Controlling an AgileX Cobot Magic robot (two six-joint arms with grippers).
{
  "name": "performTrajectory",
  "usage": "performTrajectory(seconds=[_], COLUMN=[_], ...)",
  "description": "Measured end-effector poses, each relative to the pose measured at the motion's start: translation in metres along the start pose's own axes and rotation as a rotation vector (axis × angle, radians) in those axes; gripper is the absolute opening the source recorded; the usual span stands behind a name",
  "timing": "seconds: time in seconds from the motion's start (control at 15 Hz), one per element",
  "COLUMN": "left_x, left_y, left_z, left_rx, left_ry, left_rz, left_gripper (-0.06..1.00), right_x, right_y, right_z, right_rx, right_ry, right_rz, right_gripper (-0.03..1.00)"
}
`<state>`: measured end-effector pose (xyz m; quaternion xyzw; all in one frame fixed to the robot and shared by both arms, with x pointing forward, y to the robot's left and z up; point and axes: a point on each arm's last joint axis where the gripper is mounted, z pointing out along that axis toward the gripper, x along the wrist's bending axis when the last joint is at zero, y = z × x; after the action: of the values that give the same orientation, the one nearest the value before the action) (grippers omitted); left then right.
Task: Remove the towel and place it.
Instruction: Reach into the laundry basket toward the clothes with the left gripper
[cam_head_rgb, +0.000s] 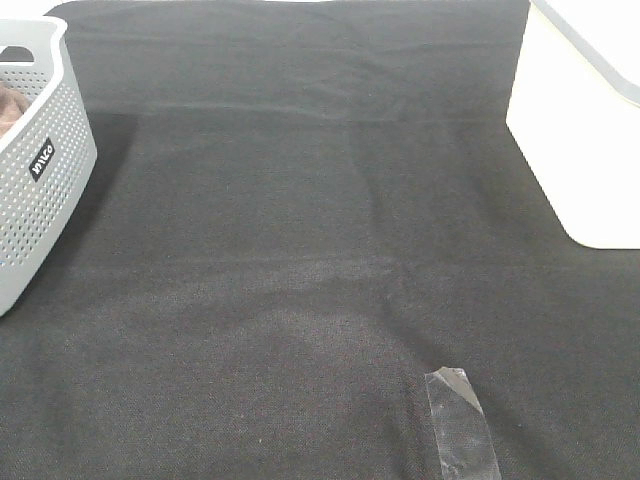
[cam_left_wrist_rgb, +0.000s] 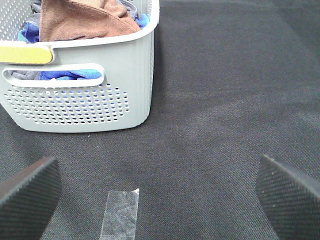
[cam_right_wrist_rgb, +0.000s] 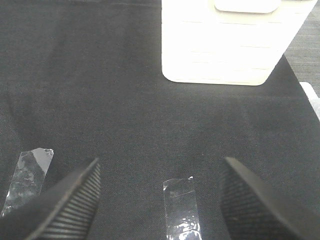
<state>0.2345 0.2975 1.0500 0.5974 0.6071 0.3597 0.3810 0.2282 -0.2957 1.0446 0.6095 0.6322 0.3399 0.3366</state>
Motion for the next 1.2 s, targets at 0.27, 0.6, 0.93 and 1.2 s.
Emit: performTrajectory(seconds=[0.27, 0.6, 0.93, 1.2], left_x=[0.0, 0.0, 0.0, 0.0], left_y=[0.0, 0.0, 0.0, 0.0], left_z=[0.0, 0.0, 0.0, 0.0], left_rx=[0.0, 0.0, 0.0, 0.0], left_ry=[0.0, 0.0, 0.0, 0.0], left_rz=[0.0, 0.0, 0.0, 0.0], left_gripper=[0.99, 0.99, 0.99, 0.99], right_x=[0.0, 0.0, 0.0, 0.0], right_y=[0.0, 0.0, 0.0, 0.0], right_z=[0.0, 0.0, 0.0, 0.0], right_rx=[0.0, 0.0, 0.0, 0.0], right_ry=[0.0, 0.0, 0.0, 0.0], right_rz=[0.0, 0.0, 0.0, 0.0], right_gripper=[0.65, 0.65, 0.65, 0.65])
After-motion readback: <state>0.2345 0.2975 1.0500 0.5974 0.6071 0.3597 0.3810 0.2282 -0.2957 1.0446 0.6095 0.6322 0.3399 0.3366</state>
